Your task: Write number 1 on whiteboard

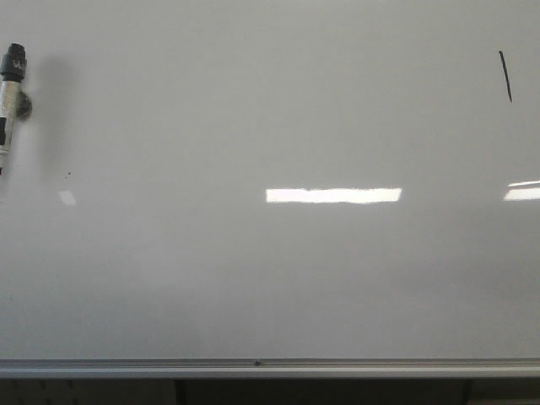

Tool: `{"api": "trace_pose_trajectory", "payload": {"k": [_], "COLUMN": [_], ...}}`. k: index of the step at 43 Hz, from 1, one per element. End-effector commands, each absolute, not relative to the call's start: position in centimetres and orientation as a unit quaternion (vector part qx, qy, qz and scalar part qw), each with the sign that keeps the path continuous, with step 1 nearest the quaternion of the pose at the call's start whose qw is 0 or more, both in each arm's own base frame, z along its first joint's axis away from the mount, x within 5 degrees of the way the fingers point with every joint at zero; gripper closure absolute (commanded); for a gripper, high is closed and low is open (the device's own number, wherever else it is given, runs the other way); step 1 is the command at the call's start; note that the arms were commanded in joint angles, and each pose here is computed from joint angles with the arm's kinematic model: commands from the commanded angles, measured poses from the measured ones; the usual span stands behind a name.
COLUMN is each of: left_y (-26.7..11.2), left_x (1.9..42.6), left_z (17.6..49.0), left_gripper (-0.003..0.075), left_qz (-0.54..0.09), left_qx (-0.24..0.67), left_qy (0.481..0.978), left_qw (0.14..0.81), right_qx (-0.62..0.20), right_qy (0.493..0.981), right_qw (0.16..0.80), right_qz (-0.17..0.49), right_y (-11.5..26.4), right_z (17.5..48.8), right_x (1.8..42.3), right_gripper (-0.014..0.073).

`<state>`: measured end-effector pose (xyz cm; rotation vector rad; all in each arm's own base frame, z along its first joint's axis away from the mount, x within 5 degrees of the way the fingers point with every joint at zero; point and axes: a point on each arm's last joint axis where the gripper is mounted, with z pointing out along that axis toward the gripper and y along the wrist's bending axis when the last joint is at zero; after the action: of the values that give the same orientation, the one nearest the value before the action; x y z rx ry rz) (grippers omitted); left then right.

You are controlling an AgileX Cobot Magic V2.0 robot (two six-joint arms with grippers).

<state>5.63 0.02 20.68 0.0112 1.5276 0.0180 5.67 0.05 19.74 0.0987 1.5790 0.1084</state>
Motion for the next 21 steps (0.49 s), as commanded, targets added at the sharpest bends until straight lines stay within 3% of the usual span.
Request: {"api": "trace_pose_trajectory", "payload": {"k": [1, 21], "left_y": [0.00, 0.00], "left_x": [5.54, 5.54], "left_z": [20.73, 20.73], "left_gripper": [0.0741, 0.0741], "left_qz": [0.003, 0.003], "left_qx": [0.003, 0.003], "left_qy": [0.663, 0.663], "left_qw": [0.748, 0.748], "right_qx": [0.041, 0.034], "right_qy": [0.656, 0.648], "right_qw": [0.752, 0.760], "right_qz": [0.046, 0.038], "right_y": [-0.01, -0.02], "right_z": [21.56, 21.76], "right_x": [5.36, 5.33], "right_gripper": [0.0691, 0.0691]}}
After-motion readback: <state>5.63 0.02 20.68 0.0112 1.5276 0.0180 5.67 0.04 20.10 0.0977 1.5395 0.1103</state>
